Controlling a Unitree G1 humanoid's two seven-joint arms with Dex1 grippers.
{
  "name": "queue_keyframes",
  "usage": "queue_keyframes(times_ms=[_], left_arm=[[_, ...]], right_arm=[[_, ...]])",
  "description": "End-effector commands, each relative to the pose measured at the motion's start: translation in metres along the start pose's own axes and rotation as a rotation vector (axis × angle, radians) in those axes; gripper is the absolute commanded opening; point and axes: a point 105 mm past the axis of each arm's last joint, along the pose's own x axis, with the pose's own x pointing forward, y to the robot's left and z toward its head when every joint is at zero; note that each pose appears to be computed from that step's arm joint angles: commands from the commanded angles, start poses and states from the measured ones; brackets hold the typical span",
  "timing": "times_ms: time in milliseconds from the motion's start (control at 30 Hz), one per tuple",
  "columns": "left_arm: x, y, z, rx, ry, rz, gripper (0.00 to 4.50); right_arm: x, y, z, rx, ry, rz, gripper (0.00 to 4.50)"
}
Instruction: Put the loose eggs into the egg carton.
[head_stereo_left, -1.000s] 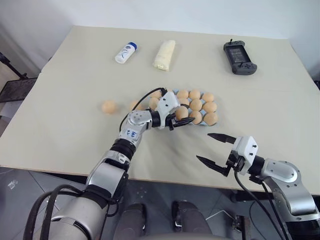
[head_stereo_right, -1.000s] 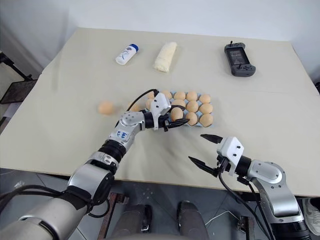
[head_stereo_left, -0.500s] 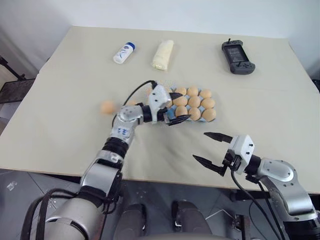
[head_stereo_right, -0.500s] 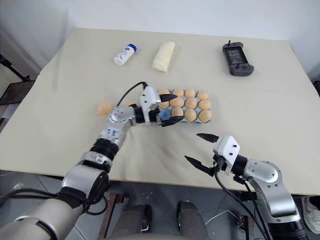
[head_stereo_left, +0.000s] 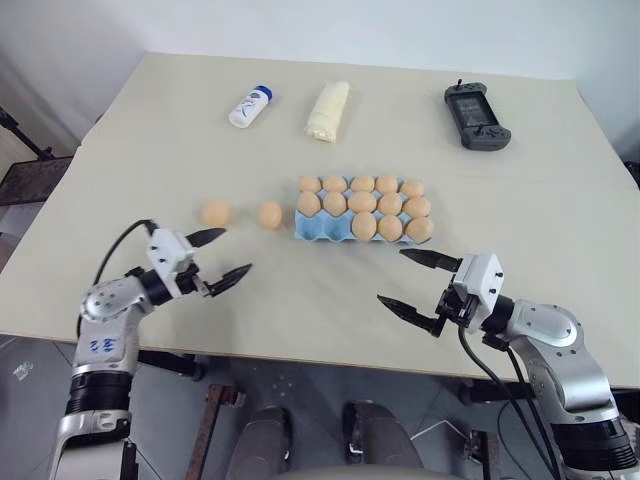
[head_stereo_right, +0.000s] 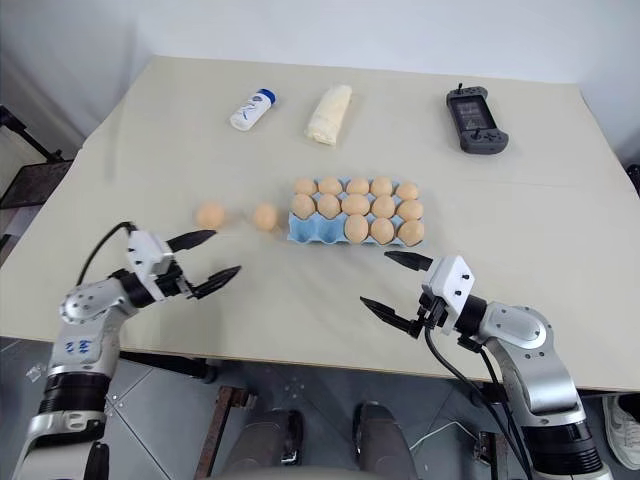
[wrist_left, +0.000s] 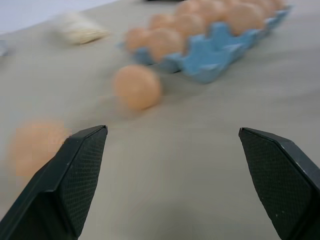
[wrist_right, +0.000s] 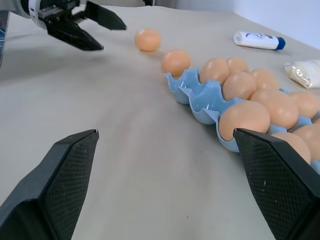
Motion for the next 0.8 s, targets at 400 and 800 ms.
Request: queue_keyframes(times_ms=[400,800], left_arm=[[0.06,0.001,0.033,0.008,-0.074,0.009,4.48],[0.133,0.007,0.032,-0.09,-0.038,0.089,4.48]], right_arm=[[0.0,-0.009,0.011,-0.035,-0.033,-0.029,4.5],[0.0,-0.007,0.012,-0.036,-0.039,-0.056,4.5]])
